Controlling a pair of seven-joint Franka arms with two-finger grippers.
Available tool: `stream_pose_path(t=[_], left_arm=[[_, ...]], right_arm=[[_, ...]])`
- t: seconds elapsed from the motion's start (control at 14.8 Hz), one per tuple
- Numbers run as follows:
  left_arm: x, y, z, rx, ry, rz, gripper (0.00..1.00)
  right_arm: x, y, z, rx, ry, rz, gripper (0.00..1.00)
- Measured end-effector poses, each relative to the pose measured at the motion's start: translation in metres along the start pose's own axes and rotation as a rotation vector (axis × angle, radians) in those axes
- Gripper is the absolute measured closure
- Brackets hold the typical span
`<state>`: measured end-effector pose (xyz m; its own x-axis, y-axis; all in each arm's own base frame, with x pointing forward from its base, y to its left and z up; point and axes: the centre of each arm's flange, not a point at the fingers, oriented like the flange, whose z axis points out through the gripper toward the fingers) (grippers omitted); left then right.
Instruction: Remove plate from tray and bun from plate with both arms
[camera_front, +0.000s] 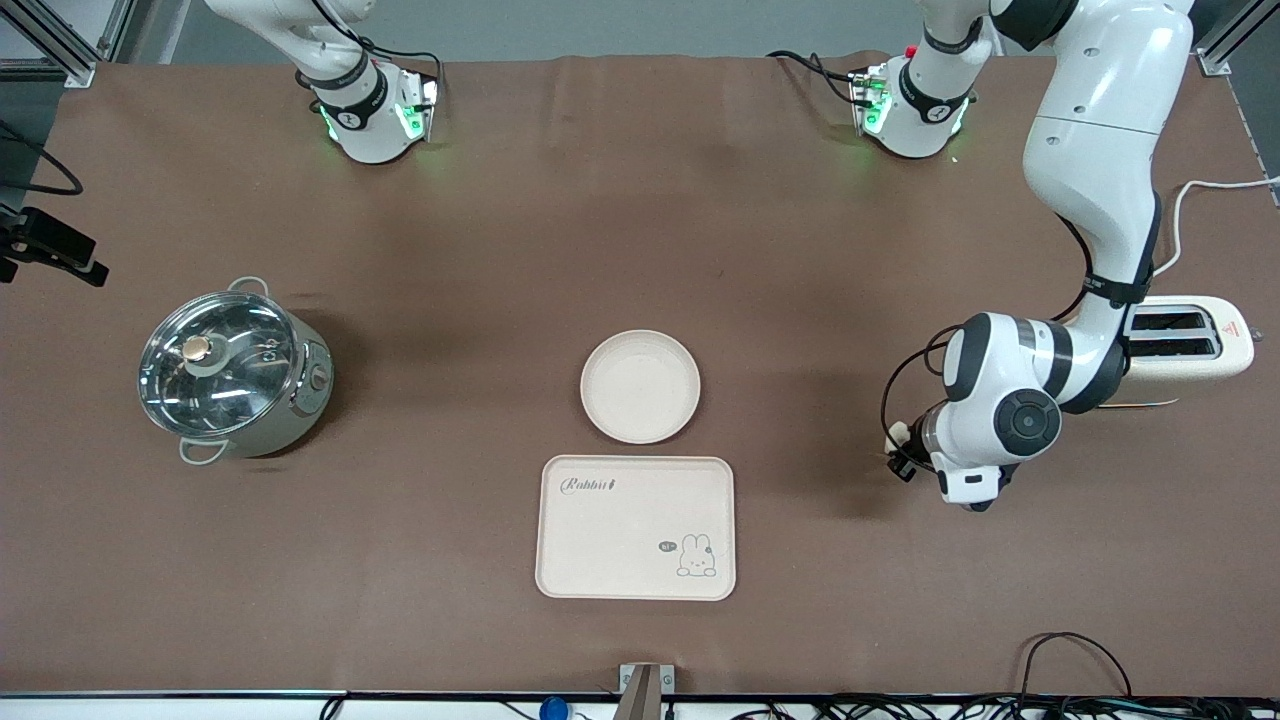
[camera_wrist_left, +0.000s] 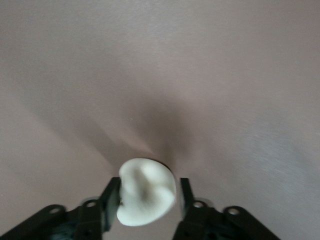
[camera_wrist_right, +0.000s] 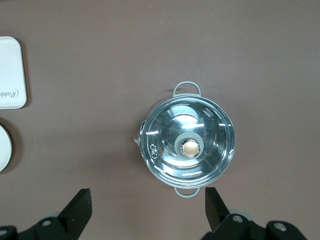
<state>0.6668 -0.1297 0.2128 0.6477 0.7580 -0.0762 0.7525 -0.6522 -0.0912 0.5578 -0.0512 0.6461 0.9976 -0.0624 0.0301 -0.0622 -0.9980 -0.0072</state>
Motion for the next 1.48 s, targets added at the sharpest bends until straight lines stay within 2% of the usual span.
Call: stream_pose_path(t=[0.13,0.27,0.54,0.67,0.81,0.94,1.21,1.35,1.48], left_arm=[[0.001,0.006,-0.034,-0.035,0.022,0.001,0.19],[0.002,0.003,-0.091,-0.034,0.033,0.003,0.01],[-0.006,-0.026,-0.233,-0.01,0.045,0.095,0.0],[-0.009,-0.053,-0.286,-0.023,0.052,0.153,0.0],[-0.011,-0.083,-0.328,-0.029,0.065,0.251,0.0],[-0.017,-0.111,-0.366,-0.032,0.084,0.387,0.0],[-0.056,-0.168,-0.432,-0.01,0.092,0.651,0.0],[-0.071,-0.187,-0.444,-0.007,0.106,0.762,0.0],[-0.088,-0.205,-0.441,0.0,0.107,0.823,0.0]], right_arm=[[0.0,-0.001,0.001,0.002,-0.002,-0.002,0.0],[0.0,-0.003,0.002,0.003,-0.008,-0.006,0.0],[0.0,-0.015,0.004,0.004,-0.018,-0.025,0.0],[0.001,-0.018,0.004,0.003,-0.014,-0.032,0.0],[0.004,-0.019,0.002,0.002,0.012,-0.033,0.0],[0.005,-0.018,0.002,0.002,0.019,-0.031,0.0],[0.008,-0.017,0.007,0.001,0.013,-0.028,0.0],[0.009,-0.016,0.009,0.001,0.007,-0.027,0.0],[0.008,-0.014,0.01,0.001,0.0,-0.024,0.0]])
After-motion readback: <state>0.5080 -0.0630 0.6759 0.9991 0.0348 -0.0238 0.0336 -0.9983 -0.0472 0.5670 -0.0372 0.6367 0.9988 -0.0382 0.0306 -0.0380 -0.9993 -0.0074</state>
